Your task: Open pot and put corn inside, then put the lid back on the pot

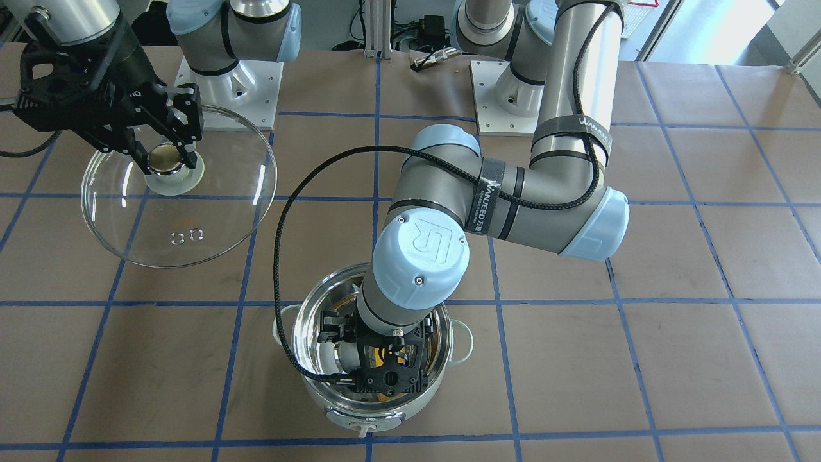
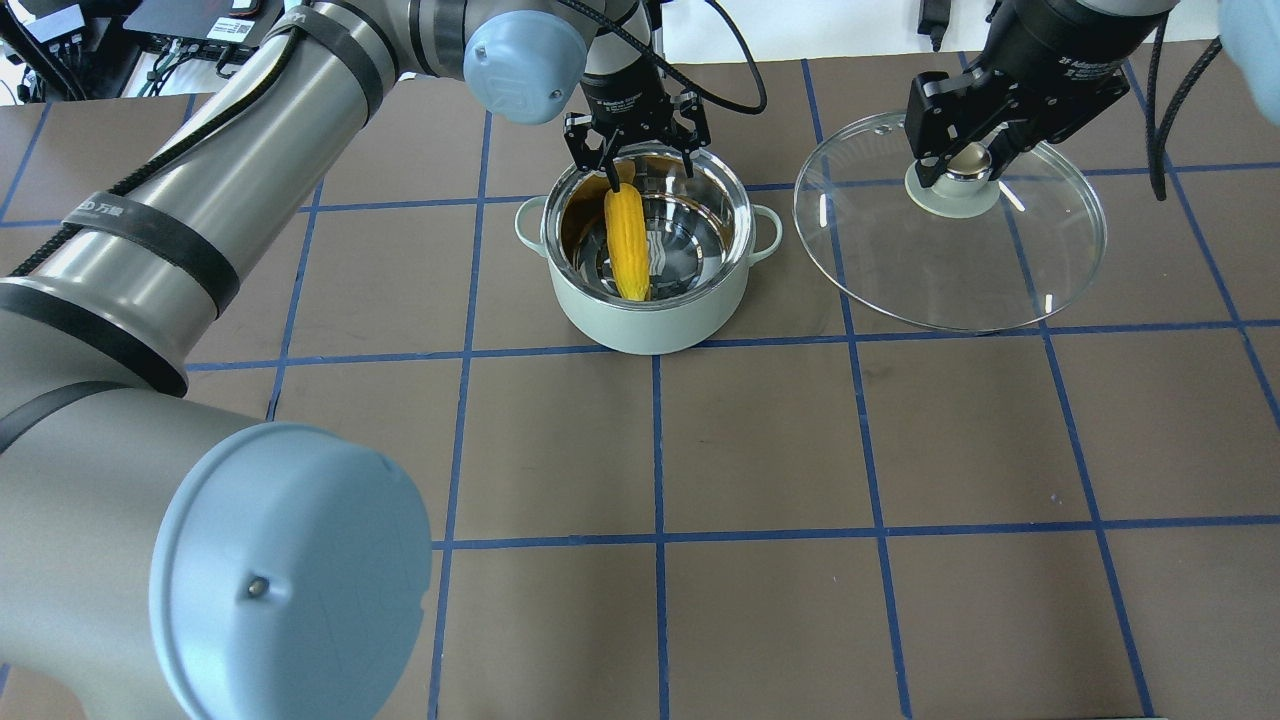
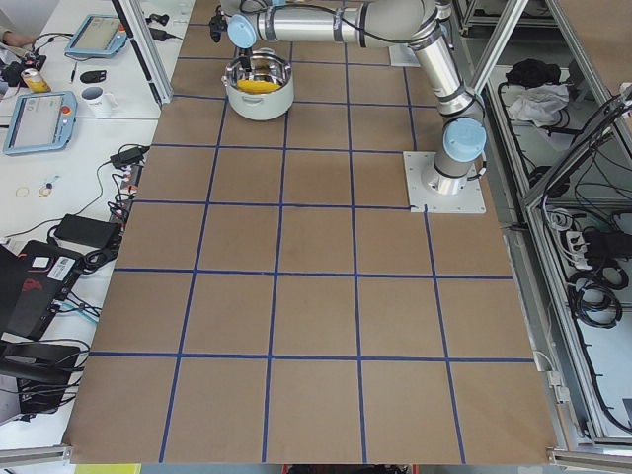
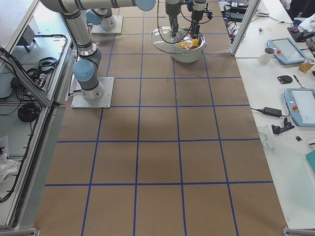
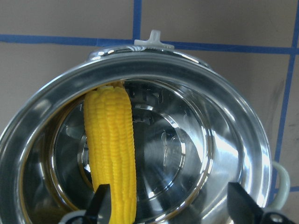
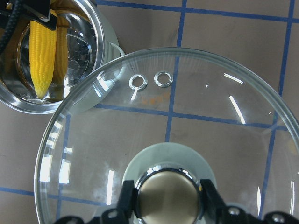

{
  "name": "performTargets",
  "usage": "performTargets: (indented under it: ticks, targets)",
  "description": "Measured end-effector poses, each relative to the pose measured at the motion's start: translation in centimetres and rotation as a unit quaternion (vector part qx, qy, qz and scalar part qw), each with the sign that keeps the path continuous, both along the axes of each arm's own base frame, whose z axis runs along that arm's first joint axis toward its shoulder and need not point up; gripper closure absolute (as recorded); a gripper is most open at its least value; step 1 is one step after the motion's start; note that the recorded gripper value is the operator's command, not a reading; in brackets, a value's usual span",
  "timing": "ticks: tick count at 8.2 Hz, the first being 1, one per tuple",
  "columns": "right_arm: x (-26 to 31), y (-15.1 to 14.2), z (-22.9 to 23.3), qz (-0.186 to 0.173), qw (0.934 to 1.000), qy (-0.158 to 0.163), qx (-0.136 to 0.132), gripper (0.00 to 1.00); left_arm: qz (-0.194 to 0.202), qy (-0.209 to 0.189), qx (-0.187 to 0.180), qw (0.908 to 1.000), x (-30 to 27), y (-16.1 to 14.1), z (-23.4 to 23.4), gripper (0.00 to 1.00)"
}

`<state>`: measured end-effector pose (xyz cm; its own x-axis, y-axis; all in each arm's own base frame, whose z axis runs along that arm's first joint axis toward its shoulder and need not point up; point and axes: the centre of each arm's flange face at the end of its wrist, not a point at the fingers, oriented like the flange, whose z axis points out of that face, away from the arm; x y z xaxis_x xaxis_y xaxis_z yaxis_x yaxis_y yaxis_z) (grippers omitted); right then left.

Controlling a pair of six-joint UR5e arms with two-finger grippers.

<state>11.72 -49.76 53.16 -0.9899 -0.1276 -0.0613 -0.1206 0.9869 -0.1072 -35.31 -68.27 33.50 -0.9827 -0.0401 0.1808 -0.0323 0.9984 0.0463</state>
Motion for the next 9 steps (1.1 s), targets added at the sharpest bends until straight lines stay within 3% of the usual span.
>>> performTargets:
  ticks: [4, 9]
  targets:
    - [0.1, -0.5, 0.1, -0.006, 1.0, -0.001, -0.005, 0.76, -0.036, 0.003, -0.016, 0.9992, 1.4, 2.6, 6.7, 0.0]
    - [0.8, -1.5, -0.6, -0.01, 0.9999, -0.005, -0.004, 0.76, -0.15, 0.006, -0.054, 0.9872, 8.8, 5.0, 11.4, 0.0]
